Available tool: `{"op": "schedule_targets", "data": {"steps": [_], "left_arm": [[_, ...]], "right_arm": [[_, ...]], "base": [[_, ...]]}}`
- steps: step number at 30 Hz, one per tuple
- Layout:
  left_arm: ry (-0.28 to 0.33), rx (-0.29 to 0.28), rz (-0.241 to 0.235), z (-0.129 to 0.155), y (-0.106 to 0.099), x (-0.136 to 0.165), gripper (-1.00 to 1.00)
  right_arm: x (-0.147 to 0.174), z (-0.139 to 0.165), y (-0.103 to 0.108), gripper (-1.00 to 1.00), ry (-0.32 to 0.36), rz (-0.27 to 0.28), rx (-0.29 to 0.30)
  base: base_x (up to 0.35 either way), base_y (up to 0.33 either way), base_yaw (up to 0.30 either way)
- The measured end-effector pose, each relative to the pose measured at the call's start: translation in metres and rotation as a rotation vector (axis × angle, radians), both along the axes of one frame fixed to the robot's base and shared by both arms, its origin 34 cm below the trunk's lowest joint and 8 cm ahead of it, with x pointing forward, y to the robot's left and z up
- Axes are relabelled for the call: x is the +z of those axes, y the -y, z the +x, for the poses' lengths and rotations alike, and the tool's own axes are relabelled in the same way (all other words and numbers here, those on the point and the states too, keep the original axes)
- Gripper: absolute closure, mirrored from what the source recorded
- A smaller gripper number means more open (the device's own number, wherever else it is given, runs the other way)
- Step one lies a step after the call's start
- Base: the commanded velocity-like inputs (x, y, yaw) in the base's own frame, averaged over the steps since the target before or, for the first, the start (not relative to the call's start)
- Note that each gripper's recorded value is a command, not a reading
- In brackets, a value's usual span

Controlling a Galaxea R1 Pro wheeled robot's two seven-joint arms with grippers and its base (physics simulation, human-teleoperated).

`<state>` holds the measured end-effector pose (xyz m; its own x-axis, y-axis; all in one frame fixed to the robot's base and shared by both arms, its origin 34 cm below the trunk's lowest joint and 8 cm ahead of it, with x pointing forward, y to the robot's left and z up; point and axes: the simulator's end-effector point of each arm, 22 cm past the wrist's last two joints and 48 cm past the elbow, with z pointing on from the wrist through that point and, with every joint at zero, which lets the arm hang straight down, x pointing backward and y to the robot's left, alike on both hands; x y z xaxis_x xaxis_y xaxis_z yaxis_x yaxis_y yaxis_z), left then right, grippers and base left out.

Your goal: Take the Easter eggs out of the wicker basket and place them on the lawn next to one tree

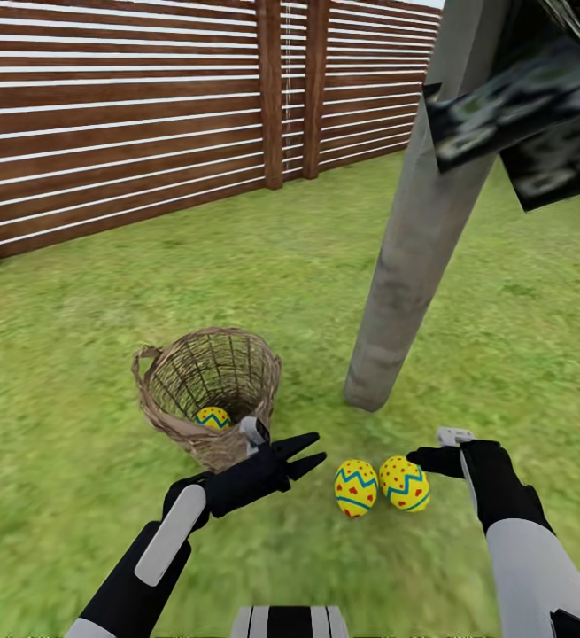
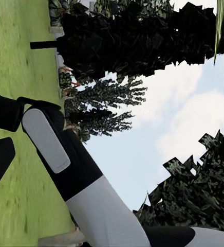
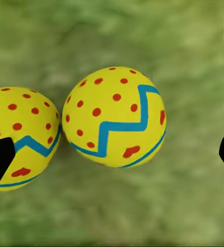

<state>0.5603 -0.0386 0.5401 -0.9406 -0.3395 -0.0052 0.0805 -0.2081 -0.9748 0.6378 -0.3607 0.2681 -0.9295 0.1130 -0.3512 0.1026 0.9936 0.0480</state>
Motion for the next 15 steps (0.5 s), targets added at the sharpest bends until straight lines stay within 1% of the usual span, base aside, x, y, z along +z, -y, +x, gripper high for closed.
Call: {"op": "schedule_targets", "data": {"steps": [1, 2, 3, 5, 6, 7, 9, 12, 15], "left_arm": [[0.004, 0.000, 0.000, 0.000, 0.000, 0.002, -1.00], [0.008, 0.000, 0.000, 0.000, 0.000, 0.004, -1.00], [0.013, 0.000, 0.000, -0.001, 0.000, 0.006, -1.00], [0.021, 0.000, 0.000, -0.001, 0.000, 0.010, -1.00], [0.025, 0.000, 0.000, -0.001, 0.000, 0.012, -1.00], [0.029, 0.000, 0.000, -0.001, 0.000, 0.014, -1.00], [0.037, 0.000, 0.000, -0.002, 0.000, 0.019, -1.00], [0.038, 0.006, 0.002, -0.001, -0.001, 0.019, -1.00], [0.034, 0.008, 0.001, -0.001, -0.002, 0.017, -1.00]], "right_arm": [[0.003, 0.001, -0.002, -1.00, 0.005, 0.009, 0.003], [0.006, 0.003, -0.009, -1.00, 0.013, 0.041, 0.018], [0.009, 0.004, -0.009, -1.00, 0.018, 0.056, 0.025], [0.017, 0.005, -0.005, -1.00, 0.028, 0.077, 0.030], [0.019, 0.001, -0.006, -1.00, 0.011, 0.099, 0.028], [0.020, -0.008, -0.008, -1.00, -0.029, 0.137, 0.017], [0.026, -0.010, -0.010, -1.00, -0.037, 0.170, 0.018], [0.029, -0.010, -0.013, -1.00, -0.036, 0.189, 0.021], [0.029, -0.010, -0.013, -1.00, -0.036, 0.191, 0.022]], "base": [[-0.017, 0.003, 0.000], [-0.009, 0.001, 0.000], [-0.004, 0.001, 0.000], [-0.001, 0.000, 0.000], [0.000, 0.000, 0.000], [0.000, 0.000, 0.000], [0.000, 0.000, 0.000], [0.000, 0.000, 0.000], [0.000, 0.000, 0.000]]}}
